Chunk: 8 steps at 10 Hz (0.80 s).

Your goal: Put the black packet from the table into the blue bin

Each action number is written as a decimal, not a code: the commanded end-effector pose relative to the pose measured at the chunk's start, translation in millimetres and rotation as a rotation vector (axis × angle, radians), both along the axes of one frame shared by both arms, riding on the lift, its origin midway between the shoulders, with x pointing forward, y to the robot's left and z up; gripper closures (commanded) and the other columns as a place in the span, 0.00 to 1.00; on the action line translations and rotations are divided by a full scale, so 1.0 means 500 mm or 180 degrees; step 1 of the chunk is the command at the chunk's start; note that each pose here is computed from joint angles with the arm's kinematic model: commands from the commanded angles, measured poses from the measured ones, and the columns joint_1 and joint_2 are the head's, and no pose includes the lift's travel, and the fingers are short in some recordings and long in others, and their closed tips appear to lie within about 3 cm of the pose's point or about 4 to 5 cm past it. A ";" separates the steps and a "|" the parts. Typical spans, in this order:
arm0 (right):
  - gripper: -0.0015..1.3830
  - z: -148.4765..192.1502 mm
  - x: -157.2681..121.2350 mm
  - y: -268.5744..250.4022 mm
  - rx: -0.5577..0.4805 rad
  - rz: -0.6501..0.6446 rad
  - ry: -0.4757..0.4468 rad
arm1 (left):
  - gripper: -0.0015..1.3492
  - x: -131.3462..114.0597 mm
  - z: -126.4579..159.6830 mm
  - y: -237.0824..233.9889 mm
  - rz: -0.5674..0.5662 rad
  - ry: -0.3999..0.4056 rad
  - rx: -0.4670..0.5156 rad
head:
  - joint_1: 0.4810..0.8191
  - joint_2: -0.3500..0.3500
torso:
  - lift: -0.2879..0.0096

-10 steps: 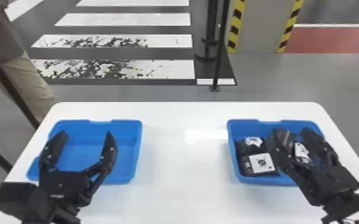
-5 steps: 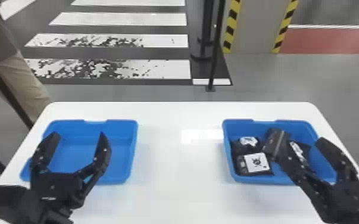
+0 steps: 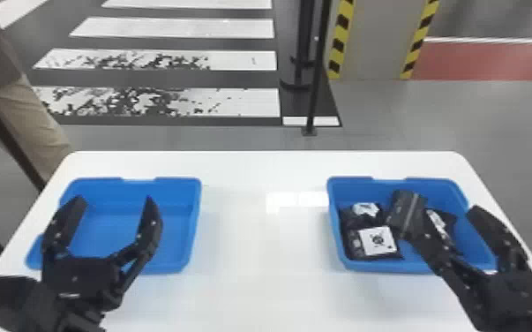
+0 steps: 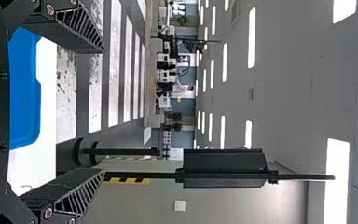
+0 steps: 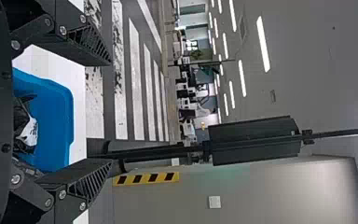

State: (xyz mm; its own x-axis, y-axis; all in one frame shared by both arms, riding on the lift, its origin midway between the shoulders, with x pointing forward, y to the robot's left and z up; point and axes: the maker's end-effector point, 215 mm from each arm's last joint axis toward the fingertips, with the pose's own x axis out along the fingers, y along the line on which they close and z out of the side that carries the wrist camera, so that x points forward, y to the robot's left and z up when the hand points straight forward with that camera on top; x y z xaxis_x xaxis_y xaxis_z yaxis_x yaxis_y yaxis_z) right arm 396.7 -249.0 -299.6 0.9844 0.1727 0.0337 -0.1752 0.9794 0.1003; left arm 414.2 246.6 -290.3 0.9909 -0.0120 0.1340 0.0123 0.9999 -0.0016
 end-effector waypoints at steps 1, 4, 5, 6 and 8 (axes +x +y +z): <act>0.23 -0.003 0.000 0.000 0.0007 0.0001 0.0016 | 0.09 0.000 0.000 0.000 0.0001 -0.0002 0.0000 | 0.63 0.50 | 0.60; 0.23 -0.006 0.000 0.001 0.0008 0.0002 0.0031 | 0.09 0.000 0.000 0.000 0.0001 -0.0002 0.0000 | 0.63 0.50 | 0.60; 0.23 -0.007 0.002 0.001 0.0008 0.0004 0.0039 | 0.09 0.000 0.000 0.000 0.0001 -0.0002 0.0000 | 0.63 0.50 | 0.60; 0.23 -0.007 0.002 0.002 0.0002 0.0007 0.0047 | 0.09 0.000 0.000 0.000 -0.0004 -0.0002 0.0001 | 0.63 0.50 | 0.60; 0.23 -0.005 0.003 0.002 -0.0004 0.0007 0.0039 | 0.09 0.002 0.001 -0.002 -0.0009 -0.0001 -0.0002 | 0.63 0.50 | 0.60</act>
